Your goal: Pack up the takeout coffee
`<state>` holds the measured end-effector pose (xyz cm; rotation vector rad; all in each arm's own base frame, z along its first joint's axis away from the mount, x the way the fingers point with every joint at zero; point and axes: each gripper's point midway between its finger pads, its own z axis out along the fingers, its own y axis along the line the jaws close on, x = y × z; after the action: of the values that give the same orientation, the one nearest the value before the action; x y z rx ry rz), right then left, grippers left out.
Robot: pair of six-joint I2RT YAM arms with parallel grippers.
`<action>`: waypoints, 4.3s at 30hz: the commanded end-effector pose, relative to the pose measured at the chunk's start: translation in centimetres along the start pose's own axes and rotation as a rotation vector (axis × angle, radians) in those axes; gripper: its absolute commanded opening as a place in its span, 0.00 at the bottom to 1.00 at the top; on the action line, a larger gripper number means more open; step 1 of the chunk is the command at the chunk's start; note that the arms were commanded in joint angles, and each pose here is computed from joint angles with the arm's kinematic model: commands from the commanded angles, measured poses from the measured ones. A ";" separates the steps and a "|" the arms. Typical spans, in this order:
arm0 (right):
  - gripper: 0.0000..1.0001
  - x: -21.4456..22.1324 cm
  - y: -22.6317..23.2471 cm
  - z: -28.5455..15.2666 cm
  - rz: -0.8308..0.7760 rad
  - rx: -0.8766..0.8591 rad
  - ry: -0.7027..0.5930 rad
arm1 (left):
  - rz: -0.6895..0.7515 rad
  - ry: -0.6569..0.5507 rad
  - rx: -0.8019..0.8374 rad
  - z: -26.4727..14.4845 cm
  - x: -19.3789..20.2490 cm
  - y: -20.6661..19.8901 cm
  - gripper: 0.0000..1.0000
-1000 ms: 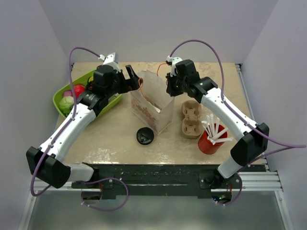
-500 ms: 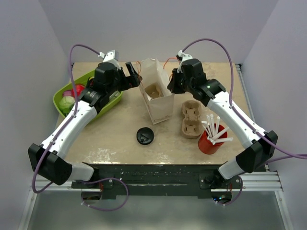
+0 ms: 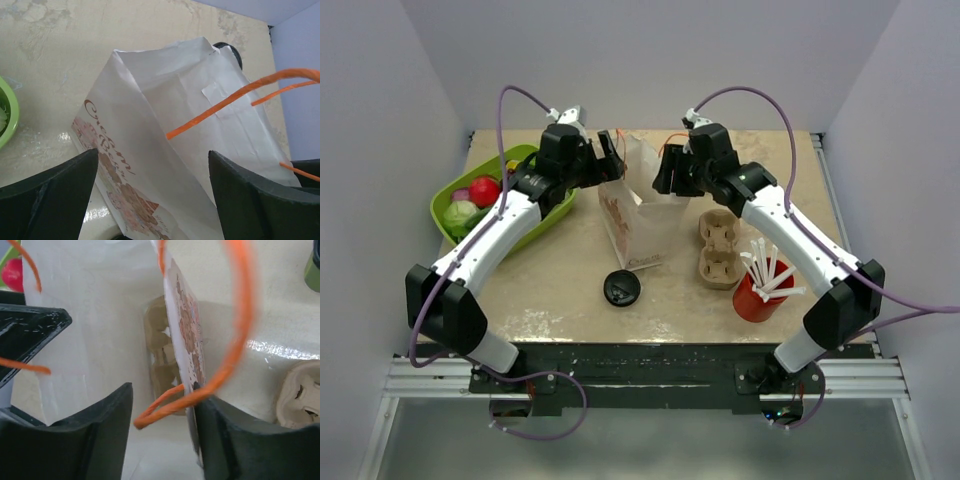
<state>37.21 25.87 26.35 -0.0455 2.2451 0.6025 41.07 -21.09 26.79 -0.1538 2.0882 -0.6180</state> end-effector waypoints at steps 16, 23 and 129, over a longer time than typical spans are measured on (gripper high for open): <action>0.98 -12.5 -2.9 -9.5 -0.181 0.156 -0.442 | 0.030 -0.008 0.070 1.0 -2.2 -2.2 0.35; 0.98 -13.8 -7.6 -9.4 -0.180 0.248 -0.422 | 0.028 -0.009 0.053 2.1 -4.0 -3.1 0.18; 0.00 -13.6 7.8 -12.9 -1.037 -0.259 -0.432 | 0.022 -0.310 -0.178 -7.6 -9.2 4.0 1.00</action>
<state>38.85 22.86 46.09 -0.9726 1.4234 0.1978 41.49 -13.95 31.58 -0.2629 1.9622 -0.3921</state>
